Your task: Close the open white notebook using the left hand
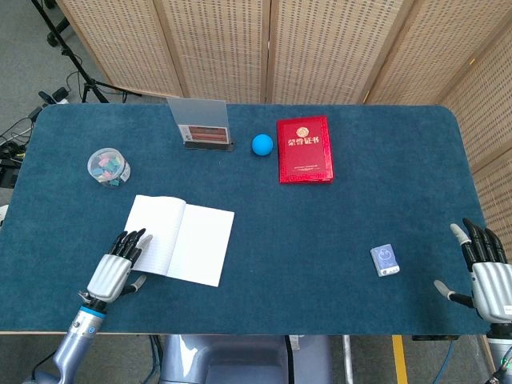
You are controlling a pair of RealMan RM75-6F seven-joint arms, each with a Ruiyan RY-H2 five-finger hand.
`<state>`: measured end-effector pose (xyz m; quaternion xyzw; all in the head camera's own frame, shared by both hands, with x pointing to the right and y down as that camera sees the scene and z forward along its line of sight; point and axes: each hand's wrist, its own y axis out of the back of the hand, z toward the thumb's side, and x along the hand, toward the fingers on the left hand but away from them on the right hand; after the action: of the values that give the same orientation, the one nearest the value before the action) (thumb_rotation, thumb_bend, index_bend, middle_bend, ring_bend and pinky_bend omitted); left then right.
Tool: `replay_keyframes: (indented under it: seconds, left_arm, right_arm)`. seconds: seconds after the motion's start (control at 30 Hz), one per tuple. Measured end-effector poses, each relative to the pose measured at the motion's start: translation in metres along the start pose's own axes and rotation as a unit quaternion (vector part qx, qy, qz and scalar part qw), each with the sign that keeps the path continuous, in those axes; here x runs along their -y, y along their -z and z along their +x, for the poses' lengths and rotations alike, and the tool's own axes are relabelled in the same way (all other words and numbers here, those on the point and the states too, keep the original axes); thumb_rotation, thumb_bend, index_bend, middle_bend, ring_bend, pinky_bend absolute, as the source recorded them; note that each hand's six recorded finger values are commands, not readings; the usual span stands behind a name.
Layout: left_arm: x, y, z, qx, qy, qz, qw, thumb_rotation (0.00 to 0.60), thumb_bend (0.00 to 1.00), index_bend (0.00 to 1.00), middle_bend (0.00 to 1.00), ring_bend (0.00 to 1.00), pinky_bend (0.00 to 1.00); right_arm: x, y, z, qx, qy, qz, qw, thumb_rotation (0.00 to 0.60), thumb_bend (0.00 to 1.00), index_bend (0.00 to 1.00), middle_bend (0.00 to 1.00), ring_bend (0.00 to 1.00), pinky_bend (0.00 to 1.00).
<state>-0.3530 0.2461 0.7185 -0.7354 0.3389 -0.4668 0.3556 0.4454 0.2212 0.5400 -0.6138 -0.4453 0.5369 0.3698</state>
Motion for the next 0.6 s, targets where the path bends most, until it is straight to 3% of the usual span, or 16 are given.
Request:
replay_keyframes:
  seconds: [0.47, 0.6]
  left_arm:
    - [0.001, 0.005, 0.011, -0.012, -0.021, 0.005, 0.9997, 0.6, 0.29, 0.0, 0.0, 0.0, 0.0]
    - [0.001, 0.006, 0.013, -0.012, -0.021, 0.01, 0.9997, 0.6, 0.38, 0.0, 0.0, 0.0, 0.0]
  right_arm:
    - [-0.001, 0.003, -0.001, 0.007, -0.001, -0.005, 1.0, 0.6, 0.0, 0.0, 0.0, 0.0, 0.0]
    - [-0.001, 0.003, -0.001, 0.007, -0.002, -0.005, 1.0, 0.6, 0.0, 0.0, 0.0, 0.0, 0.0]
